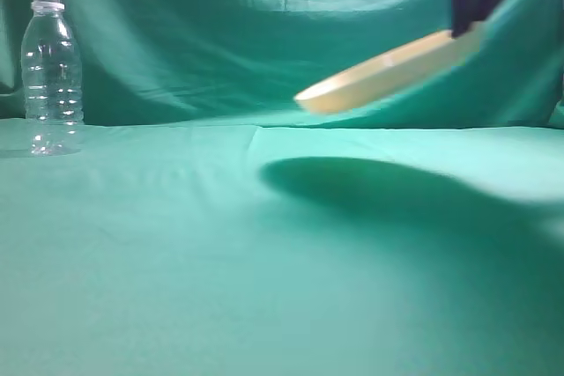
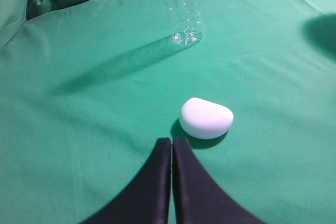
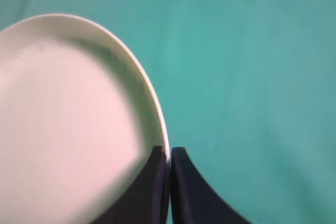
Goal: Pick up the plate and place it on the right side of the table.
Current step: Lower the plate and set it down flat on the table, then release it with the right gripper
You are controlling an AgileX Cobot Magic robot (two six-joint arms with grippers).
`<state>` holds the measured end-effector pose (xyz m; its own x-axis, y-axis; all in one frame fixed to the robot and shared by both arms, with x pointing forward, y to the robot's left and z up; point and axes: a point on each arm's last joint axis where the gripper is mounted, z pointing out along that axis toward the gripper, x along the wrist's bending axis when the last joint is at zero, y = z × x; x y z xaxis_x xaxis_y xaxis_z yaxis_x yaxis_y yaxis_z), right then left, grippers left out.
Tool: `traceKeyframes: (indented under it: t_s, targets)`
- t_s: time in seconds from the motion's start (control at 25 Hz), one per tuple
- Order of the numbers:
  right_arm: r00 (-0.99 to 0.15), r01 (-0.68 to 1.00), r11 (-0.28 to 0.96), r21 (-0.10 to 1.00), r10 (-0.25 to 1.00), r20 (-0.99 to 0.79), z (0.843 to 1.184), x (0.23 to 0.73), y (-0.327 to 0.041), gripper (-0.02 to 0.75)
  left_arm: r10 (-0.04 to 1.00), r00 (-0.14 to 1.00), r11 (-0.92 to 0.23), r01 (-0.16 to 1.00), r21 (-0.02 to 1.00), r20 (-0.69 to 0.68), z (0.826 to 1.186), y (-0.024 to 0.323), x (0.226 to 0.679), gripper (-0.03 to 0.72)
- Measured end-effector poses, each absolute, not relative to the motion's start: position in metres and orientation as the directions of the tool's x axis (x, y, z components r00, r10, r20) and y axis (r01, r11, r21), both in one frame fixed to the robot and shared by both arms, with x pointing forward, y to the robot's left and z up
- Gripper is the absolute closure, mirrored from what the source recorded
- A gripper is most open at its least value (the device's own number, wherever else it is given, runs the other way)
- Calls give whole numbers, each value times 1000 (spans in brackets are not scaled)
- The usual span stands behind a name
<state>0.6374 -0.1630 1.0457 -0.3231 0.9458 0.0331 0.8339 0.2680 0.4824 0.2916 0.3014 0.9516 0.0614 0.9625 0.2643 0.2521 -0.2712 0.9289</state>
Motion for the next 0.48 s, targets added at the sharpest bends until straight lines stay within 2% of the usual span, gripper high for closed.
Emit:
traceKeyframes:
  t_s: [0.24,0.4,0.48]
  targets:
    - [-138,879,111,464,990,26,1029,620,-248,738,962,61,-271,252,929,264,952,301,292,688]
    - [-29,904,16,427,999,22,1008,610,-292,738,962,61,-271,252,929,264,952,301,292,688]
    - [-12,908,7,419,1000,10,999,606,-307,738,962,61,-271,252,929,264,952,301,292,688]
